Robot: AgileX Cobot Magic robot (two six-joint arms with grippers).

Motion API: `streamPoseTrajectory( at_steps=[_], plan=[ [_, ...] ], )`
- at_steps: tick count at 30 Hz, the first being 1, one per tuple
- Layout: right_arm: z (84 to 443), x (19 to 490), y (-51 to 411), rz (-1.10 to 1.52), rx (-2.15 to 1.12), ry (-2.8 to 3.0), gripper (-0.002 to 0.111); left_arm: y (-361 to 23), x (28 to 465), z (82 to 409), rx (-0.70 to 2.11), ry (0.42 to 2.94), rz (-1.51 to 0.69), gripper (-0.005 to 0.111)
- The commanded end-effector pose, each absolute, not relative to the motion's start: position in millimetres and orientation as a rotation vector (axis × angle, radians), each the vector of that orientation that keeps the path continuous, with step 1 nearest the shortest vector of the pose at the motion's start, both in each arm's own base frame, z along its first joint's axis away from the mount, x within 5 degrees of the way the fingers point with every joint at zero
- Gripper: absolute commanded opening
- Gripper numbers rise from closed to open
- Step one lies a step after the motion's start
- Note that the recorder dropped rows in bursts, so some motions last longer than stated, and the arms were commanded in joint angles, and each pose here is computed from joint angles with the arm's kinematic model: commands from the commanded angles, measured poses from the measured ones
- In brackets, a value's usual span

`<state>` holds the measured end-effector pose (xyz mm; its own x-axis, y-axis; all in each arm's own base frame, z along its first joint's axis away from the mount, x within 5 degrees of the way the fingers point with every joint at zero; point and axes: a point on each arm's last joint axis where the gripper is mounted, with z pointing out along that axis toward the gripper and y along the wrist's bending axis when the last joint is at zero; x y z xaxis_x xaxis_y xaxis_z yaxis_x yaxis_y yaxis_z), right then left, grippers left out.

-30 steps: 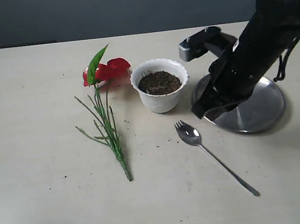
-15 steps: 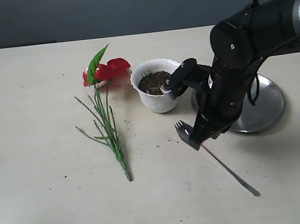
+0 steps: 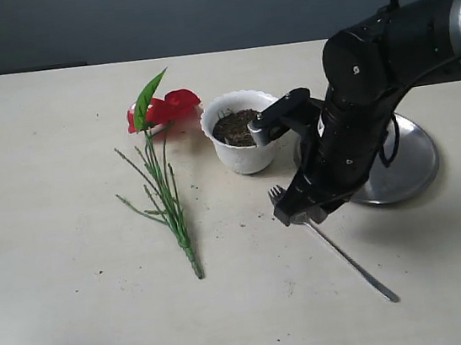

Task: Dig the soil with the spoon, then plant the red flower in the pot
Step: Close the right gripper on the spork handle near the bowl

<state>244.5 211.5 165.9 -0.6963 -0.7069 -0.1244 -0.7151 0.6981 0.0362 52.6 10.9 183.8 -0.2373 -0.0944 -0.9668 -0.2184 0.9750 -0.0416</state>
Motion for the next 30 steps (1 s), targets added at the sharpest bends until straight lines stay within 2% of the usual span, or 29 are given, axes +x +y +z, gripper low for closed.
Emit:
streamPoseTrajectory(
  at_steps=[1, 30],
  plan=[
    [152.4, 243.2, 211.8, 0.113, -1.187, 2.866, 0.028, 10.9, 52.5, 182.9, -0.230, 1.806, 0.118, 0.000],
    [125.5, 236.1, 204.2, 0.107, -1.118, 2.885, 0.028, 10.9, 52.5, 182.9, -0.230, 1.806, 0.118, 0.000]
  ],
)
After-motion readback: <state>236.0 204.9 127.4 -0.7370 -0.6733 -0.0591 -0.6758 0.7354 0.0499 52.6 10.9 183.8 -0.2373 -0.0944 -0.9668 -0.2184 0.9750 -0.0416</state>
